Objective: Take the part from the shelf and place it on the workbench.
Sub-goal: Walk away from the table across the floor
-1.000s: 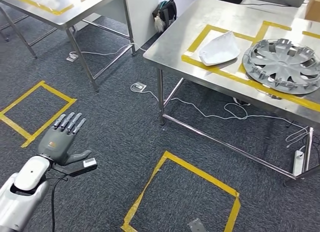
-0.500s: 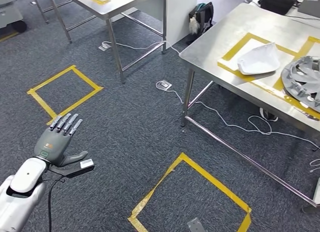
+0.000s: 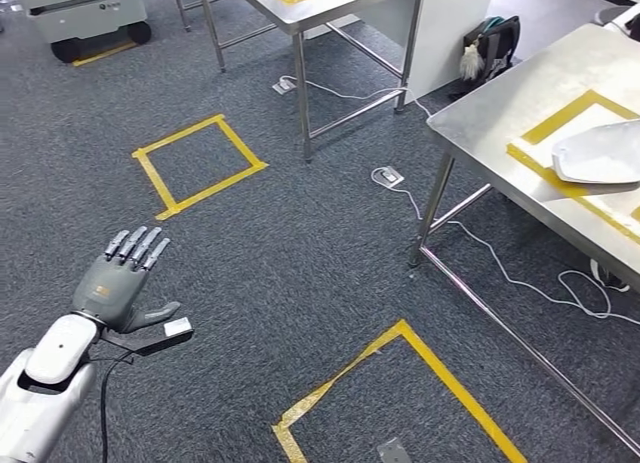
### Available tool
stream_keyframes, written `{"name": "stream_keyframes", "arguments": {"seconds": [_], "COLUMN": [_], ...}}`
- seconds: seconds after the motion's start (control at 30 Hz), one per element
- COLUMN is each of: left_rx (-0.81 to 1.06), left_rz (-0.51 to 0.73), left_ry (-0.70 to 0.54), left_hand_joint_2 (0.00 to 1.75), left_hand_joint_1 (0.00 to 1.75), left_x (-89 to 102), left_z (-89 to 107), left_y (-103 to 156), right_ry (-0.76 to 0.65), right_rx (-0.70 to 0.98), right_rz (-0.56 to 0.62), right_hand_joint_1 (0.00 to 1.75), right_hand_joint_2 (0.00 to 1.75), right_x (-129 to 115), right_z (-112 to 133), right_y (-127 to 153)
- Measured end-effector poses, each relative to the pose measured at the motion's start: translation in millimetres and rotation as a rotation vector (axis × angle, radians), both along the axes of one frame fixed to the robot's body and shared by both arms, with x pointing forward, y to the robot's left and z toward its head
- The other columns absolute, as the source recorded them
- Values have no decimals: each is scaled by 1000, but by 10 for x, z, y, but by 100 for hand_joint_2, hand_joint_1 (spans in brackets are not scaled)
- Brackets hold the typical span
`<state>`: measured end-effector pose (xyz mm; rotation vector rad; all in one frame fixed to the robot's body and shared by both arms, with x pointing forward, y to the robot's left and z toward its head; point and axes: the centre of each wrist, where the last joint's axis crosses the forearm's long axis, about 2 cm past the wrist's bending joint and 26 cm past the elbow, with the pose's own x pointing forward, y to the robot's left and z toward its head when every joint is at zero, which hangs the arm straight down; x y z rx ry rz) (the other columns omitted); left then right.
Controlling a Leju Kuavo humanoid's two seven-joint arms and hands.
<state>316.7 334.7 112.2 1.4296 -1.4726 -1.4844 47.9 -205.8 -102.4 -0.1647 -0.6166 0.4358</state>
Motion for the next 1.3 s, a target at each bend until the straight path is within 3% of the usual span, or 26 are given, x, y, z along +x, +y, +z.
{"name": "stream_keyframes", "arguments": {"seconds": [0.4,1.03,1.3], "left_rx": [-7,-39,-42], "left_rz": [44,157,177], "left_ry": [-14,40,53], "left_hand_joint_2": [0,0,0], "left_hand_joint_1": [0,0,0], "left_x": [-143,-654,-747], "left_z": [-63,-327,-373], "left_y": [183,565,612], "right_ry": [3,13,15], "right_rx": [2,-7,-8], "right_rz": [-9,-20,-27], "right_hand_joint_1": [0,0,0], "right_hand_joint_2": [0,0,0], "right_x": [-35,-74,-84], "right_z": [-6,-12,-14], "right_y": [-9,-22,-29]}}
